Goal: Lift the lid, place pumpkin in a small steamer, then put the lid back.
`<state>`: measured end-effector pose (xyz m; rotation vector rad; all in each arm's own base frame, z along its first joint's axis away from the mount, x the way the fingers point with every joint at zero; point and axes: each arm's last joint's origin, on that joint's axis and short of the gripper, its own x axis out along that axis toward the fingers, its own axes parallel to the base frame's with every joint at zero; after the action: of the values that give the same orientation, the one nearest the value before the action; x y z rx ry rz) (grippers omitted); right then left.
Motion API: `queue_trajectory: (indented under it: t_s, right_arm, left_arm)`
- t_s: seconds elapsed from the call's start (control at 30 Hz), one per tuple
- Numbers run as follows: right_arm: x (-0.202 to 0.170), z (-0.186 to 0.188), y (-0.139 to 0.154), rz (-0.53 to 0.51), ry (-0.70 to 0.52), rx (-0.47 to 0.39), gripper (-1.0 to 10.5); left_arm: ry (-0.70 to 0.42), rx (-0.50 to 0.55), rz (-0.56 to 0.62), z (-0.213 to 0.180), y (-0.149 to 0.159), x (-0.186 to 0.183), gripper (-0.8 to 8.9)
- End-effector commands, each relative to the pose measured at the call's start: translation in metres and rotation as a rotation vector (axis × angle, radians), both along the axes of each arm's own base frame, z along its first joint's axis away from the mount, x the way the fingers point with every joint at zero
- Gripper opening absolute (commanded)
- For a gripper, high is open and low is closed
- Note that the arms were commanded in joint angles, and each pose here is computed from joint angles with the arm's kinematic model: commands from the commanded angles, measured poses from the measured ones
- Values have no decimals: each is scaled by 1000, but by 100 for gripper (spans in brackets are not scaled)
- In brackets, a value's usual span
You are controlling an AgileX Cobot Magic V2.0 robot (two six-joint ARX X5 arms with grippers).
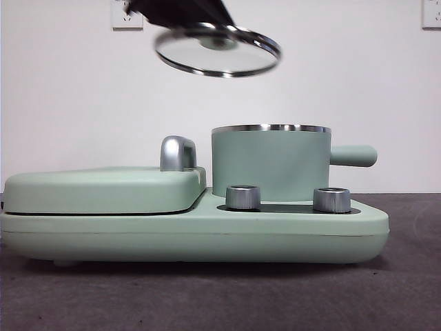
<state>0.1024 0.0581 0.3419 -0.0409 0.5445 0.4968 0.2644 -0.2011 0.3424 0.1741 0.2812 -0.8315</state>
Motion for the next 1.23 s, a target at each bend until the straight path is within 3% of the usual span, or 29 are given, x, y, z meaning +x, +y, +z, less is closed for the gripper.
queue_trajectory:
  t_s: [0.03,0.37,1.23]
  right_arm:
    - [0,2,1,-1,-2,15,368]
    - [-1,0,0,1,20,2,368]
    - [-2,-3,-1,0,53,-17,368]
  left_arm:
    - [-52,-52,-30,0,-17,7,10]
    - [-80,-90,-64,-32,-51,26,10]
    - [-8,-31,-53,-72,-65,43,10]
